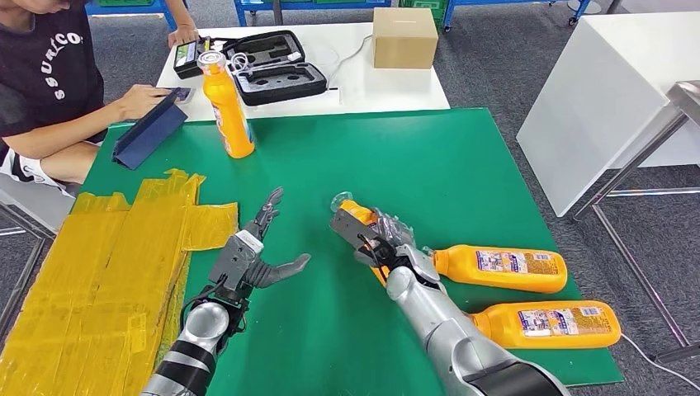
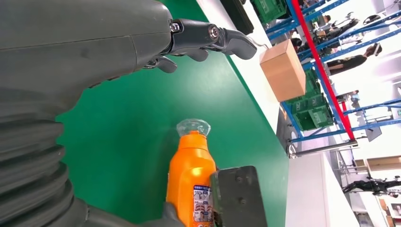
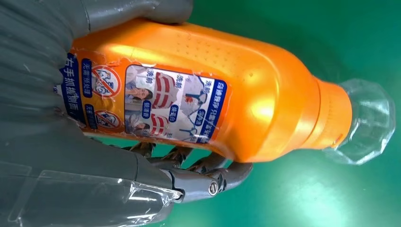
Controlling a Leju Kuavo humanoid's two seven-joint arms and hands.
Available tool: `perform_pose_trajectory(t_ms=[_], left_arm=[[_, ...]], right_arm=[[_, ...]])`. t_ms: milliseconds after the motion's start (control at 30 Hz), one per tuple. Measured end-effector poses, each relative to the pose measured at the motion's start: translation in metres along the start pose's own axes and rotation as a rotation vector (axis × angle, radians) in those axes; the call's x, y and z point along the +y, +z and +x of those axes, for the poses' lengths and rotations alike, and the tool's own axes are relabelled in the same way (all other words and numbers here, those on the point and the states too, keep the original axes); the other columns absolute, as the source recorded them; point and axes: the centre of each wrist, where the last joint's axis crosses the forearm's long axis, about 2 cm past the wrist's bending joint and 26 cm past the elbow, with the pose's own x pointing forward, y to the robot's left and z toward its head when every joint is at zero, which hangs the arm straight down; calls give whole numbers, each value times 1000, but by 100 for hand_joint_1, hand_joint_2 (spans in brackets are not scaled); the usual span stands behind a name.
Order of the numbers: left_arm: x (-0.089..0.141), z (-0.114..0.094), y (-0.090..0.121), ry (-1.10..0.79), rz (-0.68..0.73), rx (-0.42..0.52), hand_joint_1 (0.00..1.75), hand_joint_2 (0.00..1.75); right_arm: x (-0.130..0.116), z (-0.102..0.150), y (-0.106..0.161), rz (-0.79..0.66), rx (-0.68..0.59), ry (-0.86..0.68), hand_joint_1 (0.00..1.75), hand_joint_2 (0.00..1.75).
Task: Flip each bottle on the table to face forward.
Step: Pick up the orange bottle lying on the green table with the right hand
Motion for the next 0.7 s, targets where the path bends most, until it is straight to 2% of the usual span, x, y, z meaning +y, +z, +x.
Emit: perform_pose_trajectory(t_ms=[300,467,600,700], left_arm=[[-2,0,-1,-6,3,-5,0,175],[-2,-3,4,-1,-3,-1,0,175],[-3,-5,8,2,-7,3,0,175],[-3,-6,10,15,-14,-4,0,175]], right_arm=[[0,-4,0,-38,-104,-174,175,175],[11,-2,11,-132,-290,-341,175,175],[17,0,19,-168,-347,-407,175,175],[26,-1,30,-212,-454,-517,175,175]])
